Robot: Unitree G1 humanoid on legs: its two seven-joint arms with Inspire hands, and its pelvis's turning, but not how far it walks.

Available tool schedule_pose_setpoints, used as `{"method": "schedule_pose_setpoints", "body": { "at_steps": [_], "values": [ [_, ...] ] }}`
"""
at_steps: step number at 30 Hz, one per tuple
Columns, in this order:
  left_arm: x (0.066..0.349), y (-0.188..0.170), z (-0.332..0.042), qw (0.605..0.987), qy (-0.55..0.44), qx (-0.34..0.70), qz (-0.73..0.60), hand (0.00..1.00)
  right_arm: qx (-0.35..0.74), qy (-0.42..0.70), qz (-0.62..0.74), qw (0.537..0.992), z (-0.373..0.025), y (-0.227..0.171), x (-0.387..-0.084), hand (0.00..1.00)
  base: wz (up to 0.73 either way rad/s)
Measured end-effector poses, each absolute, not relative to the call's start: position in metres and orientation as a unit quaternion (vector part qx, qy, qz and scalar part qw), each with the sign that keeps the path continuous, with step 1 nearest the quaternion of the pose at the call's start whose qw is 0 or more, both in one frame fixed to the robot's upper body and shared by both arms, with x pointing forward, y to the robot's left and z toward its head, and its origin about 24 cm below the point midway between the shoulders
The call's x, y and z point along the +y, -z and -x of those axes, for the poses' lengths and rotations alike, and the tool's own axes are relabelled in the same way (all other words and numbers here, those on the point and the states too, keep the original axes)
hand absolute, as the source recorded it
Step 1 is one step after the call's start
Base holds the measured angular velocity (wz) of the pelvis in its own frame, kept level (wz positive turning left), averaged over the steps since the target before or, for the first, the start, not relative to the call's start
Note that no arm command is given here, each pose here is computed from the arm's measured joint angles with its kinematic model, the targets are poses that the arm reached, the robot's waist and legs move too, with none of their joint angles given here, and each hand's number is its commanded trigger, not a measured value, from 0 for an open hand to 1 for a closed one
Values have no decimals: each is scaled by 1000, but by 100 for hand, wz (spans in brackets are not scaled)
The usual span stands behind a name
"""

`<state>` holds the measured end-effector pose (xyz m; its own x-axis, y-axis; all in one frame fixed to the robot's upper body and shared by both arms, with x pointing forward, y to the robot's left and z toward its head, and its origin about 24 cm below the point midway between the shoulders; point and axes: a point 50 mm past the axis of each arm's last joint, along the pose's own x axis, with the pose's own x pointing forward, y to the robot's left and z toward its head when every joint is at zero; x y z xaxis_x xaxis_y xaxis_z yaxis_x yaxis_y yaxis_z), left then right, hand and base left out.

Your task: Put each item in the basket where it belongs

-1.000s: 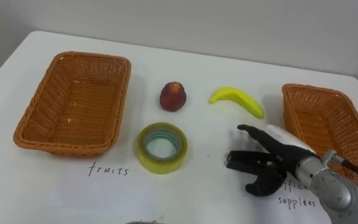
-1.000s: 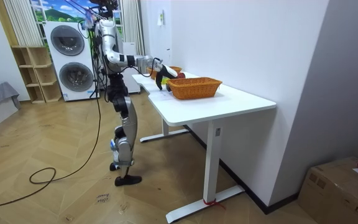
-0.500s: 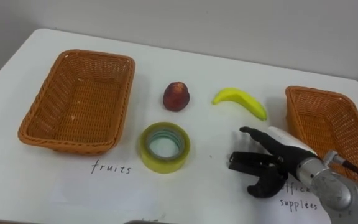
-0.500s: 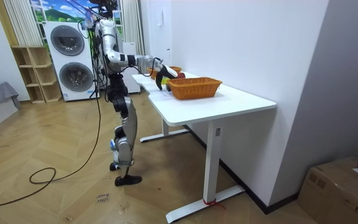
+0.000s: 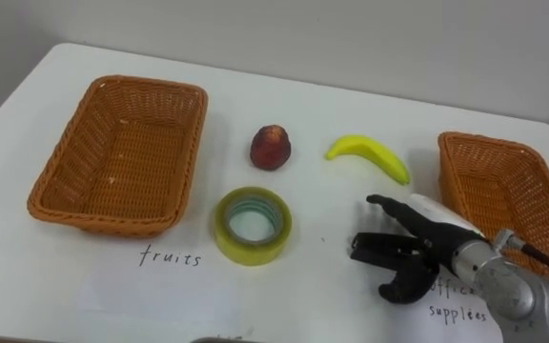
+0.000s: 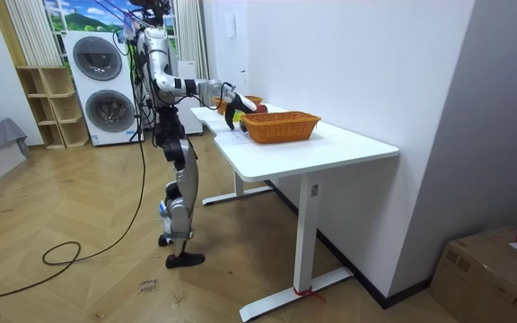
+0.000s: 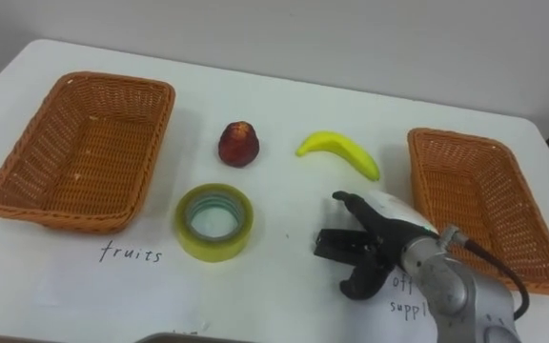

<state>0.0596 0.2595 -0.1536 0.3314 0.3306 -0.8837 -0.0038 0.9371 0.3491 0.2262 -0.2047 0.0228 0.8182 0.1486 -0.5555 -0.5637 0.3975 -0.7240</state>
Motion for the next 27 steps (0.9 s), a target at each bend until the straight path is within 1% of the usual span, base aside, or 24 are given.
{"method": "schedule_pose_setpoints", "body": {
  "at_steps": [4, 11, 22, 23, 24, 25, 27],
  "values": [
    [258, 154, -61, 806, -112, 567, -128, 0, 216, -231, 500, 806, -227, -22, -204, 0, 0],
    [258, 154, -61, 806, -112, 567, -129, 0, 229, -243, 521, 786, -230, -22, -199, 0, 0],
    [259, 154, -60, 804, -113, 569, -131, 0, 239, -246, 518, 784, -230, -20, -197, 0, 0],
    [259, 154, -60, 804, -113, 568, -131, 0, 239, -246, 518, 784, -230, -20, -197, 3, 0],
    [259, 154, -60, 804, -113, 568, -131, 0, 239, -246, 518, 784, -230, -20, -197, 53, 0],
    [259, 154, -60, 804, -113, 568, -131, 0, 239, -246, 517, 784, -230, -19, -197, 100, 0],
    [260, 153, -60, 804, -113, 568, -132, 0, 240, -247, 517, 784, -230, -19, -197, 100, 0]
  ]
}}
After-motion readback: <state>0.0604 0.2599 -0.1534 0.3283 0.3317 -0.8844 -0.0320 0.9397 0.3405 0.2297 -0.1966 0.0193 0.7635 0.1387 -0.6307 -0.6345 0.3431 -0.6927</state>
